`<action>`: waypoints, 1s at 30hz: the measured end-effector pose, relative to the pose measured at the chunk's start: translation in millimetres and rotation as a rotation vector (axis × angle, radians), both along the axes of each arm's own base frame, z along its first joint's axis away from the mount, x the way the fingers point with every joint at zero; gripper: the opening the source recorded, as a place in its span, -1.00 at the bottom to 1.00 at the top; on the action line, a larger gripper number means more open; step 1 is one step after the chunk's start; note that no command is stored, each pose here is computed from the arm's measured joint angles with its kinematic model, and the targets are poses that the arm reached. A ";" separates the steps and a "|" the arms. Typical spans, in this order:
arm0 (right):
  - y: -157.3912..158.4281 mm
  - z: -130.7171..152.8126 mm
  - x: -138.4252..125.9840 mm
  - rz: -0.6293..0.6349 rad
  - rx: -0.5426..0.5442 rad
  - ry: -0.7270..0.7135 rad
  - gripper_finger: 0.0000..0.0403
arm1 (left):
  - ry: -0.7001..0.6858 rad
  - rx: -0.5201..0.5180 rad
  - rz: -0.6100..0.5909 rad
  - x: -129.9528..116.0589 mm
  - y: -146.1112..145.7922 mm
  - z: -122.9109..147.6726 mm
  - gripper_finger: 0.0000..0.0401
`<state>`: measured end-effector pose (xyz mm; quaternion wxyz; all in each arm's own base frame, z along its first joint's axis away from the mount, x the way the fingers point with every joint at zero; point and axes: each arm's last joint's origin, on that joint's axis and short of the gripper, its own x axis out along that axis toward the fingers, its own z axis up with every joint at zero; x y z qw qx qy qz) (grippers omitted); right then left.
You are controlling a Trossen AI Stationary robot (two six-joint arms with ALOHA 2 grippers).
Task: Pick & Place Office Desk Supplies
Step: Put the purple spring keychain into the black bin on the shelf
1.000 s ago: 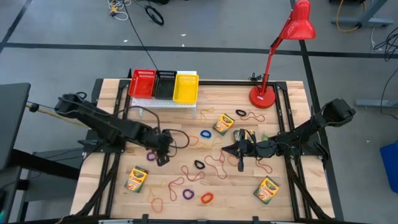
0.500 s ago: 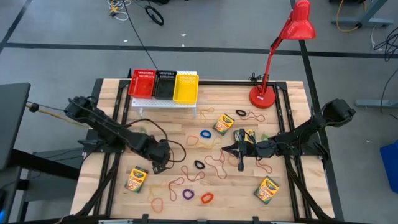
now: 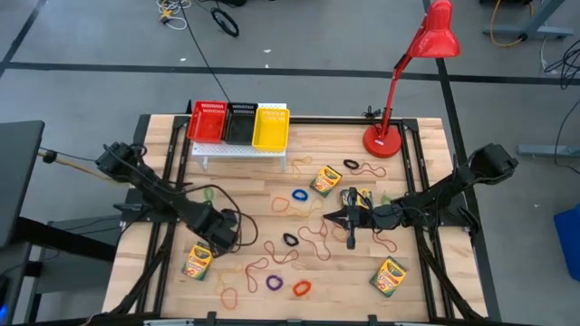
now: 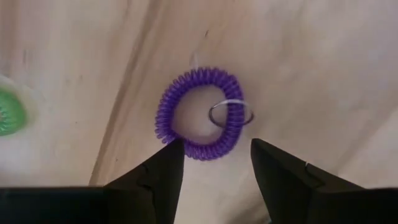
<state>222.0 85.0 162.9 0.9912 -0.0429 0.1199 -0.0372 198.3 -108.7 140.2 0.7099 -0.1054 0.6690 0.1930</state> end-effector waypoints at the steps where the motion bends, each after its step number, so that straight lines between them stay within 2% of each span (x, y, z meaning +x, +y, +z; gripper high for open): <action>1: 0.0 -0.1 0.0 0.000 0.000 0.001 -0.95 | 0.014 0.019 -0.023 -1.6 -0.9 -3.1 -0.07; 5: 0.0 -0.1 0.0 0.000 0.000 0.001 -0.95 | 0.034 0.082 -0.109 -3.6 -5.6 -11.4 -0.16; 8: 0.0 -0.1 0.0 0.000 0.000 0.001 -0.95 | 0.043 0.085 -0.147 -3.6 -6.7 -13.0 -0.27; 16: 0.0 0.4 0.1 -0.001 0.004 -0.004 -0.95 | 0.049 0.128 -0.232 3.5 -8.5 -3.1 -0.82; 19: 0.0 0.4 0.1 -0.001 0.004 -0.004 -0.95 | -0.018 0.143 -0.236 13.7 -9.8 19.8 -0.94; 22: -0.4 0.5 0.3 -0.003 0.005 -0.005 -0.95 | -0.089 0.186 -0.213 19.1 -3.4 51.6 -0.91; 26: -0.5 1.1 0.5 -0.004 0.007 -0.011 -0.95 | -0.305 0.271 -0.159 24.7 12.2 107.2 -0.87; 30: -0.3 1.5 0.6 -0.003 0.009 -0.015 -0.95 | -0.504 0.354 -0.033 22.7 43.2 158.6 -0.88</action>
